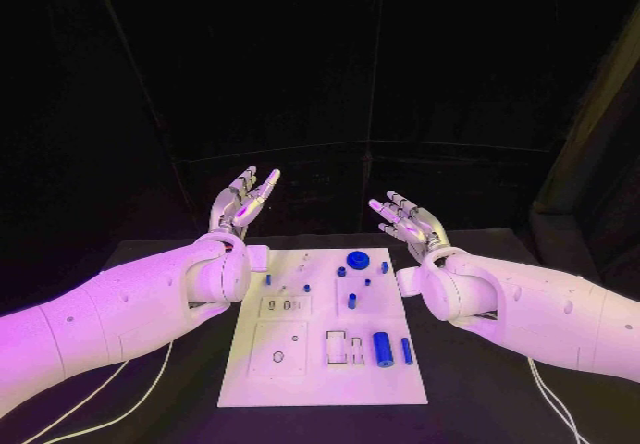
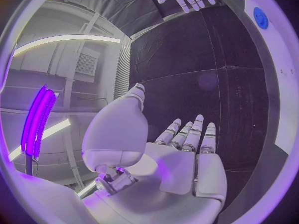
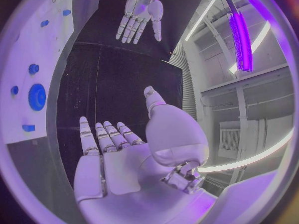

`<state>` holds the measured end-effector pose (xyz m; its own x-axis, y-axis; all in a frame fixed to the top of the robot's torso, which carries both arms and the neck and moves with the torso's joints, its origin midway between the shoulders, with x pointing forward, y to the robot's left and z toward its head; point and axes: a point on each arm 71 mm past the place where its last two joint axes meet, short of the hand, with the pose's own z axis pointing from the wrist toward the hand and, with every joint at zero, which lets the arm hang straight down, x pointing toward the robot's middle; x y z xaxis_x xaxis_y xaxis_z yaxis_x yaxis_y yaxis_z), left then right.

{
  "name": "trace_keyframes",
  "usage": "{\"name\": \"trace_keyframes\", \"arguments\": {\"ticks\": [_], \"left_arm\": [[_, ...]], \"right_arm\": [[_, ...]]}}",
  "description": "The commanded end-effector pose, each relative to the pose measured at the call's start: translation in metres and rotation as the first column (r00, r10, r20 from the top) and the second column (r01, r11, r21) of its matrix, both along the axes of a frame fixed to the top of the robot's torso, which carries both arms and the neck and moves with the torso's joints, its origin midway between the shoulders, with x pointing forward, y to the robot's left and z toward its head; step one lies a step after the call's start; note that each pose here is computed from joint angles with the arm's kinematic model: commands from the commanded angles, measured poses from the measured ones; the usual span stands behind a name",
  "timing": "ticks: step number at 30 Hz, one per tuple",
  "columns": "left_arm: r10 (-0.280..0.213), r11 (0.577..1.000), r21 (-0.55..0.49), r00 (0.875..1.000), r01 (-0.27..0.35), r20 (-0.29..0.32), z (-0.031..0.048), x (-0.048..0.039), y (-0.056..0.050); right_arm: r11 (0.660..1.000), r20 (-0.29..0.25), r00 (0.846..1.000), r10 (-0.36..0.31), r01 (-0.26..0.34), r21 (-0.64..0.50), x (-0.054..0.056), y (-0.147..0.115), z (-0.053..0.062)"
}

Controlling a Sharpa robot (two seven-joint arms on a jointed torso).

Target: Assemble the parts on the task board

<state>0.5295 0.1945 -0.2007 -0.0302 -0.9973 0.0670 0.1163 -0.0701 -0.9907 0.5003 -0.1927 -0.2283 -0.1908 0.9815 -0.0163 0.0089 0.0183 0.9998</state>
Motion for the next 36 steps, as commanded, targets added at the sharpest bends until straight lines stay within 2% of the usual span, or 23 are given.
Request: {"name": "trace_keyframes", "arguments": {"ticks": [1,6,7,18,23,26,29,31,33,36], "left_arm": [[-0.057,0.997,-0.057,0.996,0.061,0.062,0.0062,0.0021,-0.003],[-0.057,0.997,-0.057,0.996,0.061,0.063,0.0062,0.0021,-0.003],[-0.039,0.997,-0.061,0.998,0.042,0.055,0.0055,0.0025,0.012],[-0.047,0.997,-0.065,0.997,0.05,0.057,0.007,-0.0023,0.023],[-0.061,0.996,-0.06,0.995,0.066,0.081,0.0102,-0.007,0.028],[-0.072,0.996,-0.054,0.993,0.077,0.089,0.0114,-0.0088,0.032],[-0.093,0.995,-0.037,0.991,0.097,0.1,0.0135,-0.0125,0.039],[-0.109,0.993,-0.03,0.988,0.113,0.105,0.0149,-0.0152,0.041],[-0.13,0.991,-0.024,0.985,0.133,0.111,0.0168,-0.0186,0.042],[-0.172,0.984,-0.027,0.976,0.177,0.136,0.0209,-0.025,0.04]], "right_arm": [[0.986,-0.014,0.986,0.168,-0.168,-0.015,0.001,0.01,0.0],[0.98,-0.019,0.98,0.198,-0.198,-0.024,0.004,0.011,0.0],[0.985,0.03,0.988,0.151,-0.148,-0.089,0.01,-0.008,0.0],[0.974,0.111,0.985,0.133,-0.109,-0.199,0.014,-0.02,0.006],[0.949,0.193,0.969,0.156,-0.093,-0.301,0.018,-0.024,0.016],[0.932,0.225,0.958,0.177,-0.09,-0.352,0.022,-0.026,0.022],[0.892,0.269,0.938,0.219,-0.081,-0.444,0.027,-0.025,0.033],[0.864,0.281,0.927,0.248,-0.08,-0.498,0.03,-0.024,0.038],[0.824,0.269,0.922,0.28,-0.086,-0.561,0.032,-0.023,0.042],[0.744,0.241,0.918,0.316,-0.081,-0.664,0.039,-0.022,0.048]]}}
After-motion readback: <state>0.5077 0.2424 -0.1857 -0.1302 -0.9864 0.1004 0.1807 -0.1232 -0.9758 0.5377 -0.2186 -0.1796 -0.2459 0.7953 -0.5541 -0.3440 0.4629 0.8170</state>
